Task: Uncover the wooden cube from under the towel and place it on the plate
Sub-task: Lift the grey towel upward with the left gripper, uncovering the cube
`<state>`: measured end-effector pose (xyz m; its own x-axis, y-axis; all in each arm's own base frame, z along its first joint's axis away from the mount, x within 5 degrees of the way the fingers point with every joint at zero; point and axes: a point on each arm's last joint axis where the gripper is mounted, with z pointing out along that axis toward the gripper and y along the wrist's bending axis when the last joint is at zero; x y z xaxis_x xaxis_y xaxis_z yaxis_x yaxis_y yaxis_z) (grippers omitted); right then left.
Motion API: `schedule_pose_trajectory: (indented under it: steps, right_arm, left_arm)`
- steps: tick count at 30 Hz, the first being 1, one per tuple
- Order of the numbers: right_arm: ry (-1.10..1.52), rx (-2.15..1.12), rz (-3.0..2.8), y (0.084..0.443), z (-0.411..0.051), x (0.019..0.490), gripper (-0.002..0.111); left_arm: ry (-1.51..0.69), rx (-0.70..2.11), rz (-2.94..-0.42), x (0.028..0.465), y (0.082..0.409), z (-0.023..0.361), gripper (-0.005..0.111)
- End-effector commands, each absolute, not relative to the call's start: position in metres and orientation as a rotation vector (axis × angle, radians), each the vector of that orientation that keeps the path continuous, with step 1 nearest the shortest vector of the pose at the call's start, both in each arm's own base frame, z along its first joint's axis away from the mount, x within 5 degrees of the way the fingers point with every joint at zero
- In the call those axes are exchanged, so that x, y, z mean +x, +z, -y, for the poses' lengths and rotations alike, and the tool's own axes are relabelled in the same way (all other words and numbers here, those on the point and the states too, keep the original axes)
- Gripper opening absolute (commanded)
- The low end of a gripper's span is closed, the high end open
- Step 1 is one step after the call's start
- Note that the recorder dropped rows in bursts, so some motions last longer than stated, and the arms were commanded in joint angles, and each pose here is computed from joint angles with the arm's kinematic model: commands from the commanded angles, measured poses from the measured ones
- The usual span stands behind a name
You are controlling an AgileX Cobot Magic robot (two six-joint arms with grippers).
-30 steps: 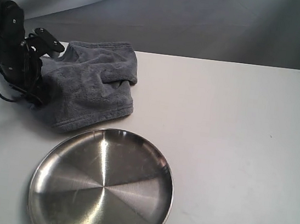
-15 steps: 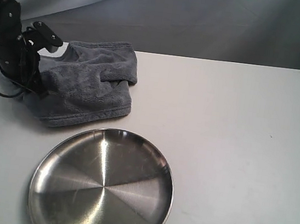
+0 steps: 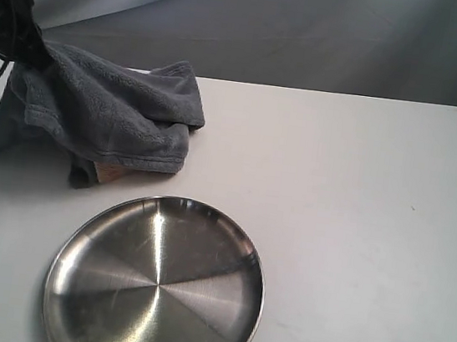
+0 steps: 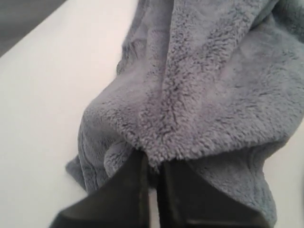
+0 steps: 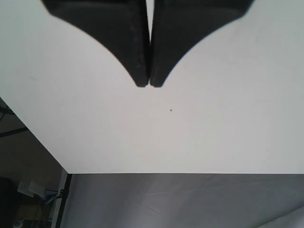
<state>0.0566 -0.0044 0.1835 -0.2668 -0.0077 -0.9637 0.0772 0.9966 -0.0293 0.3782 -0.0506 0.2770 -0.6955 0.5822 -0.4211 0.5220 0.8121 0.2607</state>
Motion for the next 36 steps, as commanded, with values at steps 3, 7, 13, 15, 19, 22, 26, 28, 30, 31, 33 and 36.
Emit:
schedule_pose_trajectory:
  steps: [3,7,13,15,19,22,26,28,30,31,33,36]
  right_arm:
    - [-0.077,0.054,-1.833,0.183,0.004,0.056,0.000]
    - [-0.077,0.054,-1.833,0.183,0.004,0.056,0.000]
    - [-0.077,0.054,-1.833,0.183,0.004,0.056,0.000]
    - [-0.077,0.054,-1.833,0.183,0.004,0.056,0.000]
    - [-0.077,0.054,-1.833,0.183,0.004,0.056,0.000]
    - [-0.077,0.054,-1.833,0.183,0.004,0.056,0.000]
    - [-0.077,0.054,-1.833,0.183,0.004,0.056,0.000]
    - [-0.077,0.054,-1.833,0.183,0.004,0.056,0.000]
    - [-0.077,0.054,-1.833,0.183,0.004,0.056,0.000]
    - [-0.077,0.054,-1.833,0.183,0.004,0.056,0.000]
    - [-0.077,0.054,-1.833,0.183,0.004,0.056,0.000]
    - [-0.077,0.054,-1.833,0.183,0.004,0.056,0.000]
  left_arm:
    - [0.137,0.755,-2.395,0.364,0.313,0.051,0.000]
    - [0.145,0.742,-2.352,0.357,0.327,0.050,0.000]
    - [0.119,0.678,-2.229,0.348,0.354,0.051,0.000]
    - [0.078,0.629,-2.162,0.344,0.367,0.053,0.000]
    - [0.035,0.550,-2.034,0.338,0.390,0.055,0.000]
    - [0.046,0.522,-1.962,0.332,0.403,0.053,0.000]
    - [0.043,0.480,-1.900,0.327,0.415,0.052,0.000]
    - [0.043,0.461,-1.866,0.323,0.422,0.051,0.000]
    - [0.029,0.419,-1.833,0.322,0.428,0.051,0.000]
    - [0.020,0.398,-1.815,0.320,0.431,0.050,0.000]
    - [0.007,0.363,-1.782,0.318,0.437,0.049,0.000]
    - [0.008,0.351,-1.755,0.317,0.441,0.049,0.000]
